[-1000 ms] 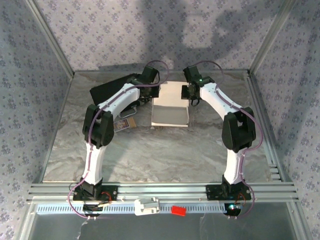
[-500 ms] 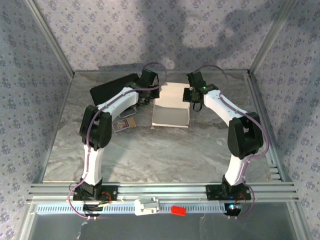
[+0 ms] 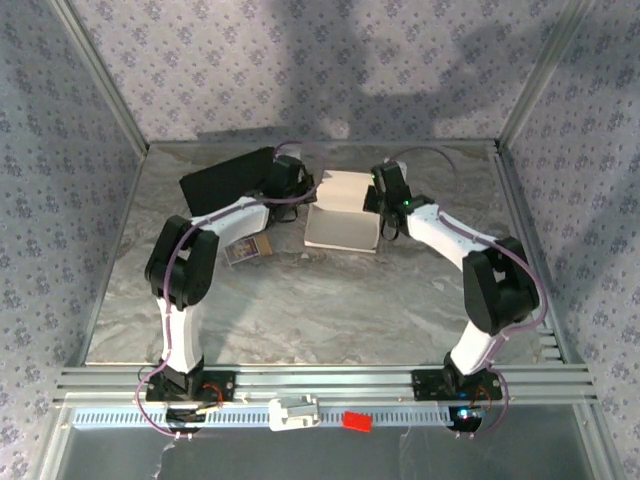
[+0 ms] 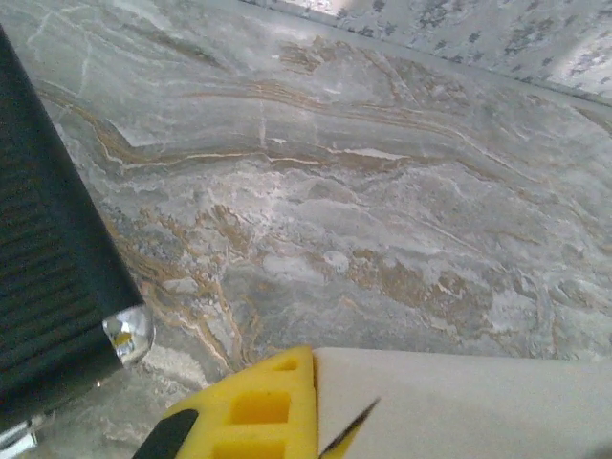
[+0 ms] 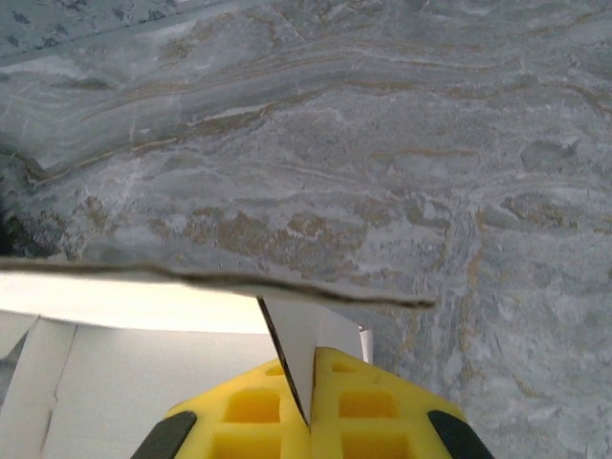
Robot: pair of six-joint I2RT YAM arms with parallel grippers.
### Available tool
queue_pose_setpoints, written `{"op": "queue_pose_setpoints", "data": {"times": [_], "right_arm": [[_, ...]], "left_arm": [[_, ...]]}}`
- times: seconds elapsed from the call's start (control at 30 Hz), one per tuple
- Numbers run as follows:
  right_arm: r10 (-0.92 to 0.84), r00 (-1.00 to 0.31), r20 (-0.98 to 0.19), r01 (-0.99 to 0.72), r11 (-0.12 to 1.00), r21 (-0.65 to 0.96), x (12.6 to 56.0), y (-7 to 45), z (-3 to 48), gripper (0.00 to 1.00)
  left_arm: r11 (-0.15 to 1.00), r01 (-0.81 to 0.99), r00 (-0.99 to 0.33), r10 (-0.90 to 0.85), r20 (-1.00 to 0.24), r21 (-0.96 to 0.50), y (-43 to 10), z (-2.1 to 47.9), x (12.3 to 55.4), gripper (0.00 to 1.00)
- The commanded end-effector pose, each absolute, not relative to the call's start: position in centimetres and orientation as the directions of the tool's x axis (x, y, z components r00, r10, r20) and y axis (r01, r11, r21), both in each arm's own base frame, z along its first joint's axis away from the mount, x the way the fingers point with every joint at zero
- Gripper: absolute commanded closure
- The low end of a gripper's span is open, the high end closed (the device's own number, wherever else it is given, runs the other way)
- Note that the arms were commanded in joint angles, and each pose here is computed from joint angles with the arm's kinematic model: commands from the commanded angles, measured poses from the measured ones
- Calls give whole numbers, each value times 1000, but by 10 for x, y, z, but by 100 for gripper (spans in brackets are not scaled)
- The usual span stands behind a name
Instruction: Fold the paper box
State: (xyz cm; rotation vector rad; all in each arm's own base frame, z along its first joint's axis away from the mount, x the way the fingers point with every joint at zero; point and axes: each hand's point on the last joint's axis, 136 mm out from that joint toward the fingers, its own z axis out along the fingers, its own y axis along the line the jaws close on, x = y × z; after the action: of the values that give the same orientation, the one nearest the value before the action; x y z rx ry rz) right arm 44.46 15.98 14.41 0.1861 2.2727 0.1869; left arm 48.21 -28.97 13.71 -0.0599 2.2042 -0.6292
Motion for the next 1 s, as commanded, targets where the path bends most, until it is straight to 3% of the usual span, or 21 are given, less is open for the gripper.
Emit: {"op": "queue_pose_setpoints", "data": {"times": [0.0, 0.53, 0.97], "right_arm": [[223, -598, -770, 7, 962, 273, 439, 174, 148, 100], [290, -600, -746, 52, 944, 325, 439, 174, 125, 100], [231, -620, -749, 32, 962, 271, 420, 166, 108, 100]], "left_arm": [[735, 326, -578, -343, -741, -594, -327, 183, 469, 100], [709, 289, -609, -382, -695, -643, -336, 155, 450, 100], [752, 286, -637, -314, -705, -593, -331, 132, 428, 100]]}}
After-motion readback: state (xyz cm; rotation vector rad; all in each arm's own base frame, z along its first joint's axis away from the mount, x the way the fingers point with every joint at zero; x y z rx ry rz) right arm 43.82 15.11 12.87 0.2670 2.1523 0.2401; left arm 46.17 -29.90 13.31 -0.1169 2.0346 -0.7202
